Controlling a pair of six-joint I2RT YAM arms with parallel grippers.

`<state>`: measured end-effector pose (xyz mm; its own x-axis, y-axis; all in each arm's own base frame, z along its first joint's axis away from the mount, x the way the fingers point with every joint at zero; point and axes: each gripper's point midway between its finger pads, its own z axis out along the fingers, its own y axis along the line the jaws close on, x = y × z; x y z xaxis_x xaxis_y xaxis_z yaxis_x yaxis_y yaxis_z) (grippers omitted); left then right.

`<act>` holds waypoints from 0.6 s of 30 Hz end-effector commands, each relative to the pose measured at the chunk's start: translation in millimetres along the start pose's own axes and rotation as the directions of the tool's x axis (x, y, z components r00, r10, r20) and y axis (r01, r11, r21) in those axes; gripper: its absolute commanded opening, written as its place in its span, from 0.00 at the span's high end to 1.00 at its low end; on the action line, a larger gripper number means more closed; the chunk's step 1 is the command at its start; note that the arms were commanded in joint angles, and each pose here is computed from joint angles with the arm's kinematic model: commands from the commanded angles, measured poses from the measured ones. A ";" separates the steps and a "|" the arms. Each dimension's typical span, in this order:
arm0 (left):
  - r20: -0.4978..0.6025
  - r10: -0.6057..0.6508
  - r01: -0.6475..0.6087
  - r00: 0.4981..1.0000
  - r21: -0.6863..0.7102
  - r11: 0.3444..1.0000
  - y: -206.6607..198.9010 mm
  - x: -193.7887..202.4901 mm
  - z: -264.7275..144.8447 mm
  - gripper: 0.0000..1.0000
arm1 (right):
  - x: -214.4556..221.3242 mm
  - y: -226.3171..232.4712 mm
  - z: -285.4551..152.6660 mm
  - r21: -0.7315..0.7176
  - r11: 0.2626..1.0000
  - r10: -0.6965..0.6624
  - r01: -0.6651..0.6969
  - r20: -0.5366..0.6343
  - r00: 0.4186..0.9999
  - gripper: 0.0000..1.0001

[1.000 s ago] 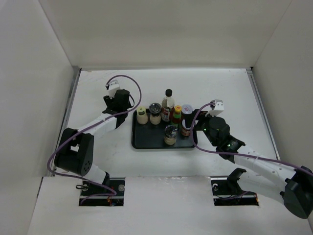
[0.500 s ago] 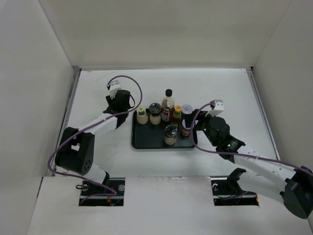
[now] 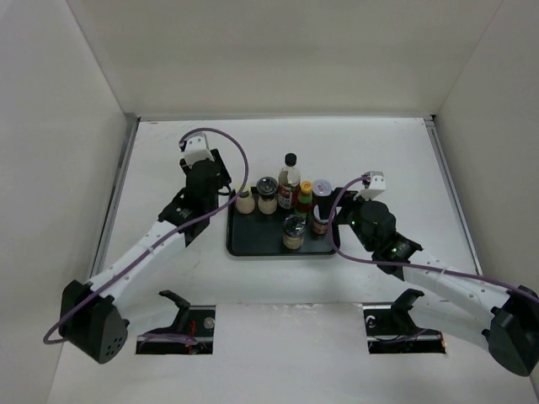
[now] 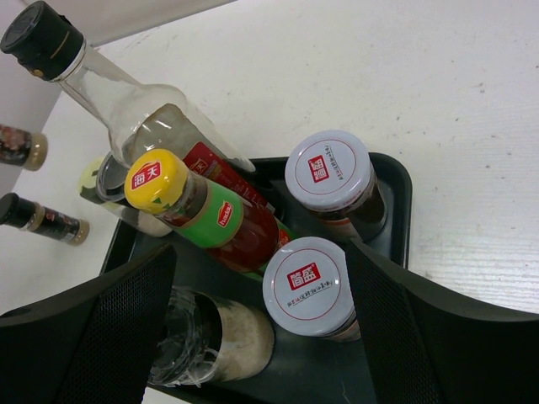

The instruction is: Organize the condiment bottles

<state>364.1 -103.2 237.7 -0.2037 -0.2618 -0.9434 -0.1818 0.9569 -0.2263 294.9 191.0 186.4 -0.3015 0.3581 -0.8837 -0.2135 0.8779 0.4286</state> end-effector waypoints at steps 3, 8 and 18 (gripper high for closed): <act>-0.014 0.042 -0.042 0.999 0.018 0.999 13.6 -0.3 -50.9 0.69 | -14.9 5.5 -1.1 -0.022 0.999 0.026 -0.025 0.060 0.998 0.15; -0.084 0.048 -0.040 0.995 0.090 0.995 7.9 28.1 -80.7 0.69 | -14.2 5.1 0.2 -0.018 1.000 0.026 -0.025 0.057 0.998 0.15; -0.129 0.061 -0.022 0.990 0.280 0.960 -73.7 88.2 -93.6 0.69 | -21.5 -6.9 -2.5 0.027 0.999 0.038 -0.041 0.105 0.994 0.15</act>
<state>259.6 -186.4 177.2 -0.4028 -0.1277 -0.9063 0.0912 0.9797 -0.1786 294.8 183.4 182.4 -0.2875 0.3633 -0.8862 -0.1866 0.8863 0.4239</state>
